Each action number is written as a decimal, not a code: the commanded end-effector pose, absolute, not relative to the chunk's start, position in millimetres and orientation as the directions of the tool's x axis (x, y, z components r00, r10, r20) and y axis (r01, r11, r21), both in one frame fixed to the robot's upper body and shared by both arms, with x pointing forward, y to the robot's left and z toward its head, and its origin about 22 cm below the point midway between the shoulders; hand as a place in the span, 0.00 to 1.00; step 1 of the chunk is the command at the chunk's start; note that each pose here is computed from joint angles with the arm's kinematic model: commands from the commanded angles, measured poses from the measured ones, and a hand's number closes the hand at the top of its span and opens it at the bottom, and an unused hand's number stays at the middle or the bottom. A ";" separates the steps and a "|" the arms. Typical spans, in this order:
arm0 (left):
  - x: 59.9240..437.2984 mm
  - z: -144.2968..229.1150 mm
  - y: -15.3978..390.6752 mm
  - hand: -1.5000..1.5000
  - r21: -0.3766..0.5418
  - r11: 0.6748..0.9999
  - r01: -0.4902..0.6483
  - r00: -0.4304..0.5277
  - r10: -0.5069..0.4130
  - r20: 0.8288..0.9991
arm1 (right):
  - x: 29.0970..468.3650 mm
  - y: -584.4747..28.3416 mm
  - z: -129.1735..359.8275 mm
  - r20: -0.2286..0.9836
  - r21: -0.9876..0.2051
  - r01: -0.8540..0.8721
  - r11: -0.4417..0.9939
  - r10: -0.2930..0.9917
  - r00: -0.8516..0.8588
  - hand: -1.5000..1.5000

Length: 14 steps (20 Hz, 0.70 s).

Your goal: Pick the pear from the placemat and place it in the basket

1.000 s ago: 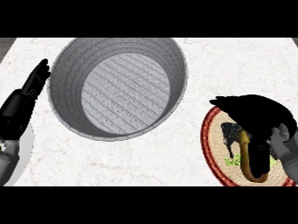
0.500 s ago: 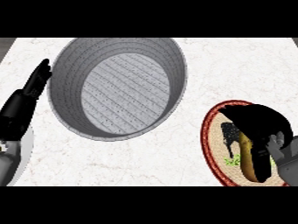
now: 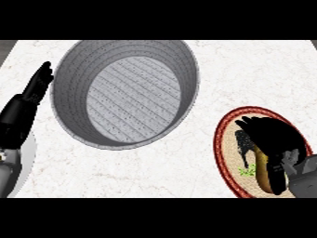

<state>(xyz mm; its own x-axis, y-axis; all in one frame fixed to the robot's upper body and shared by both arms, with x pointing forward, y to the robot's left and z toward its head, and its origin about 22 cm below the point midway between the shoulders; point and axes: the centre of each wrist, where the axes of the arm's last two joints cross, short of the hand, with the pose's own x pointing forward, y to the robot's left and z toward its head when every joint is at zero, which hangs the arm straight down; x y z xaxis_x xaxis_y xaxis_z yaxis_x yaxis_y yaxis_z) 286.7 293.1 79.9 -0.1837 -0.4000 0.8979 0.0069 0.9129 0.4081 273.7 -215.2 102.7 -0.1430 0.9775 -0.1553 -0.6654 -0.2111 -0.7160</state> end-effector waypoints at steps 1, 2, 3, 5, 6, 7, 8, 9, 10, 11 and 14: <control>283.4 73.3 308.5 0.50 0.410 0.912 0.016 -0.165 -0.402 0.901 | 269.8 -239.7 87.6 -0.159 -0.731 -0.651 -0.204 0.979 -0.128 0.00; 265.3 61.8 301.7 0.50 0.400 0.916 0.019 -0.175 -0.391 0.903 | 250.1 -221.9 91.8 -0.173 -0.732 -0.646 -0.217 0.976 -0.133 0.00; 282.0 66.0 293.0 0.50 0.418 0.908 -0.007 -0.180 -0.412 0.893 | 268.4 -213.6 91.0 -0.150 -0.735 -0.648 -0.200 0.980 -0.132 0.00; 278.2 78.0 301.7 0.50 0.406 0.914 0.010 -0.175 -0.398 0.901 | 248.8 -215.5 89.8 -0.137 -0.737 -0.652 -0.179 0.984 -0.116 0.00; 281.9 54.8 285.9 0.50 0.415 0.910 0.006 -0.181 -0.407 0.895 | 262.3 -220.3 88.9 -0.144 -0.728 -0.659 -0.189 0.982 -0.123 0.00; 285.5 79.6 304.3 0.50 0.410 0.912 0.005 -0.186 -0.402 0.897 | 246.0 -211.9 74.0 -0.137 -0.738 -0.648 -0.186 0.983 -0.126 0.00; 291.2 65.8 282.7 0.50 0.417 0.909 -0.008 -0.195 -0.410 0.891 | 254.8 -227.4 78.8 -0.129 -0.738 -0.653 -0.167 0.986 -0.105 0.00; 278.0 80.1 307.0 0.50 0.416 0.909 0.010 -0.185 -0.407 0.894 | 254.1 -209.2 66.5 -0.111 -0.732 -0.665 -0.147 0.989 -0.097 0.00; 280.2 76.9 302.4 0.50 0.415 0.910 0.004 -0.186 -0.407 0.894 | 265.6 -234.8 62.6 -0.109 -0.750 -0.644 -0.150 0.989 -0.104 0.00; 277.3 68.5 294.2 0.50 0.403 0.915 0.008 -0.173 -0.396 0.902 | 266.7 -227.1 80.6 -0.110 -0.747 -0.648 -0.148 0.989 -0.099 0.00; 293.7 82.8 296.9 0.50 0.401 0.916 0.012 -0.178 -0.392 0.902 | 253.6 -222.5 71.9 -0.144 -0.715 -0.673 -0.189 0.982 -0.124 0.00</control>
<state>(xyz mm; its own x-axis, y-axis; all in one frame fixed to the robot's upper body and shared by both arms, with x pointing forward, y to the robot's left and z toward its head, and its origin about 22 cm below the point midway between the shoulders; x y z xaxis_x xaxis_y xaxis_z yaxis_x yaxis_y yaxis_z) 285.4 295.7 71.4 -0.1778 -0.4007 0.8988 0.0097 0.9126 0.4088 256.6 -223.9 69.5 -0.1135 0.9853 -0.1279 -0.6605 -0.1710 -0.7311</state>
